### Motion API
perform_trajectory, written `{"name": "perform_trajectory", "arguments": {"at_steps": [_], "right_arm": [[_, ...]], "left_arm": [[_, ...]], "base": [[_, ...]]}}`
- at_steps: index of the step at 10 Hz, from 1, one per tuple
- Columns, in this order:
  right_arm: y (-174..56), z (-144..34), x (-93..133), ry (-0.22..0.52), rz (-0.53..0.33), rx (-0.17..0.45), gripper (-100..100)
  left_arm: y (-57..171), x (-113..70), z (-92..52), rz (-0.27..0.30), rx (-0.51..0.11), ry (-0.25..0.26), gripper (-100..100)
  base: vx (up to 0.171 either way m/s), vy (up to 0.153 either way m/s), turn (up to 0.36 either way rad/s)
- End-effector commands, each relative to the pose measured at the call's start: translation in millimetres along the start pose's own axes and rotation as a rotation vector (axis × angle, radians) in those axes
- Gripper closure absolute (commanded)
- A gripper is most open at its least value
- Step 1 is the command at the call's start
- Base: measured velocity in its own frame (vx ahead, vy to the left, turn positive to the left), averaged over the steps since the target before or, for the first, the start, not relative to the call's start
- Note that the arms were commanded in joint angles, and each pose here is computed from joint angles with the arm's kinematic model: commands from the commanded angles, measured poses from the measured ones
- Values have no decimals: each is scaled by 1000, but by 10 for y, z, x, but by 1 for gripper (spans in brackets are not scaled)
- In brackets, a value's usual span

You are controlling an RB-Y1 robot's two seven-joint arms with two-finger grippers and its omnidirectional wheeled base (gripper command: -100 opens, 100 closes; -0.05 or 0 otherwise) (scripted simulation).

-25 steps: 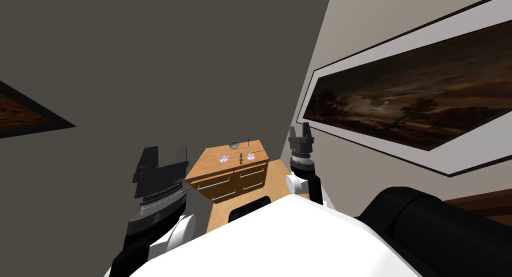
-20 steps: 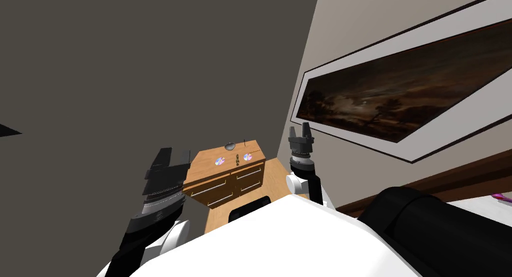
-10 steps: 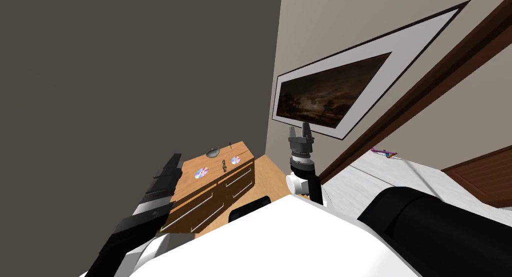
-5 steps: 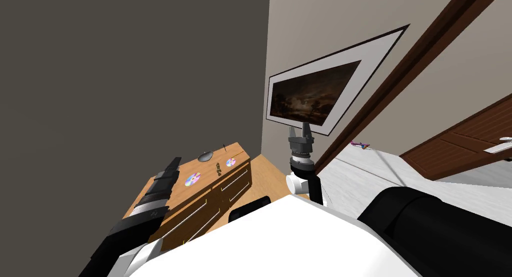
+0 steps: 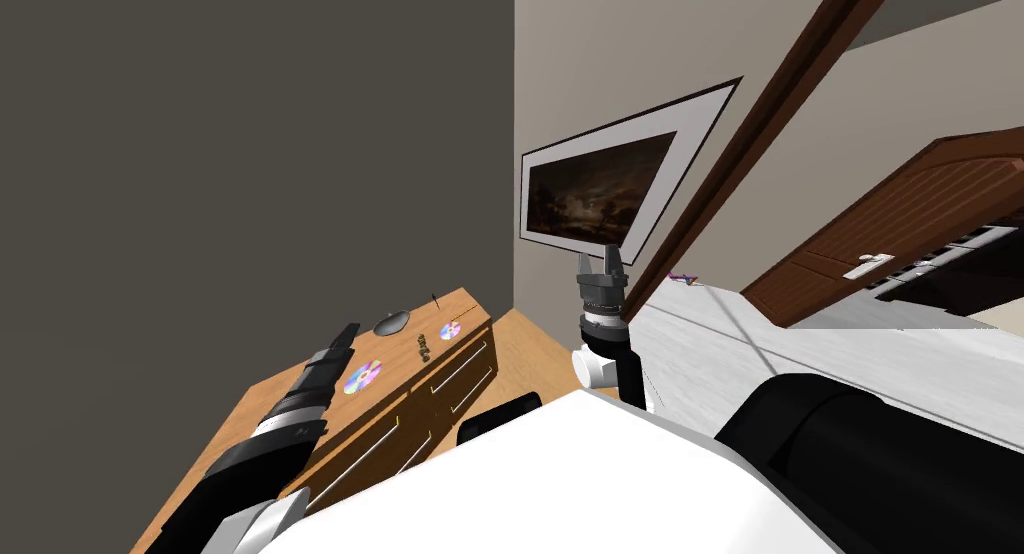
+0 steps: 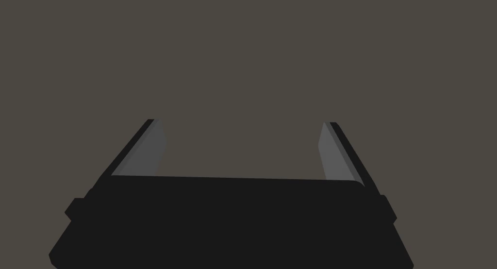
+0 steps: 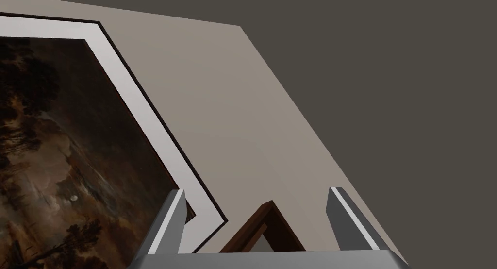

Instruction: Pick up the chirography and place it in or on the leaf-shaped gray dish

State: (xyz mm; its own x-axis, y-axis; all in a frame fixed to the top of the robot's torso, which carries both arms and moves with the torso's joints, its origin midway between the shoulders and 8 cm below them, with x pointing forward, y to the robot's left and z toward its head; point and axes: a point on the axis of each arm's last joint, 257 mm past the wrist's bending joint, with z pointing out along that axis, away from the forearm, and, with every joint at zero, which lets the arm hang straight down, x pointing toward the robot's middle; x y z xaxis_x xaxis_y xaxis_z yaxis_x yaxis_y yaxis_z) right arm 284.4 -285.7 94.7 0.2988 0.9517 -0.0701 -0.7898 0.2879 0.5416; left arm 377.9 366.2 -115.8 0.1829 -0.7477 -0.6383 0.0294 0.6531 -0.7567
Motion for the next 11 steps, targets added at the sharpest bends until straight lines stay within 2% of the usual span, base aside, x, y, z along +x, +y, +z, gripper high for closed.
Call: {"name": "perform_trajectory", "arguments": {"at_steps": [1,2,3,4,5,6,7,8,9,10,11], "right_arm": [[0,0,0,0,0,0,0],[0,0,0,0,0,0,0],[0,0,0,0,0,0,0],[0,0,0,0,0,0,0],[0,0,0,0,0,0,0],[0,0,0,0,0,0,0],[0,0,0,0,0,0,0],[0,0,0,0,0,0,0],[0,0,0,0,0,0,0],[0,0,0,0,0,0,0],[0,0,0,0,0,0,0]], "left_arm": [[198,-11,-28,38,-61,16,-100],[225,-2,-30,38,-72,20,-100],[424,-9,-68,69,-128,37,-100],[441,-3,-70,69,-134,40,-100],[639,-11,-121,99,-189,58,-100],[664,-3,-127,99,-199,62,-100],[874,-8,-194,126,-258,83,-100],[895,-2,-201,126,-266,86,-100],[1119,-3,-288,151,-329,111,-100],[1131,1,-293,151,-334,113,-100],[1351,-2,-396,174,-397,139,-100]], "base": [[12,-10,-243],[11,-5,-126],[12,-16,-241],[12,-9,-132],[18,-17,-283],[17,-6,-116],[24,-15,-199],[20,-11,-139],[28,-20,-257],[23,-10,-119],[29,-19,-206]]}}
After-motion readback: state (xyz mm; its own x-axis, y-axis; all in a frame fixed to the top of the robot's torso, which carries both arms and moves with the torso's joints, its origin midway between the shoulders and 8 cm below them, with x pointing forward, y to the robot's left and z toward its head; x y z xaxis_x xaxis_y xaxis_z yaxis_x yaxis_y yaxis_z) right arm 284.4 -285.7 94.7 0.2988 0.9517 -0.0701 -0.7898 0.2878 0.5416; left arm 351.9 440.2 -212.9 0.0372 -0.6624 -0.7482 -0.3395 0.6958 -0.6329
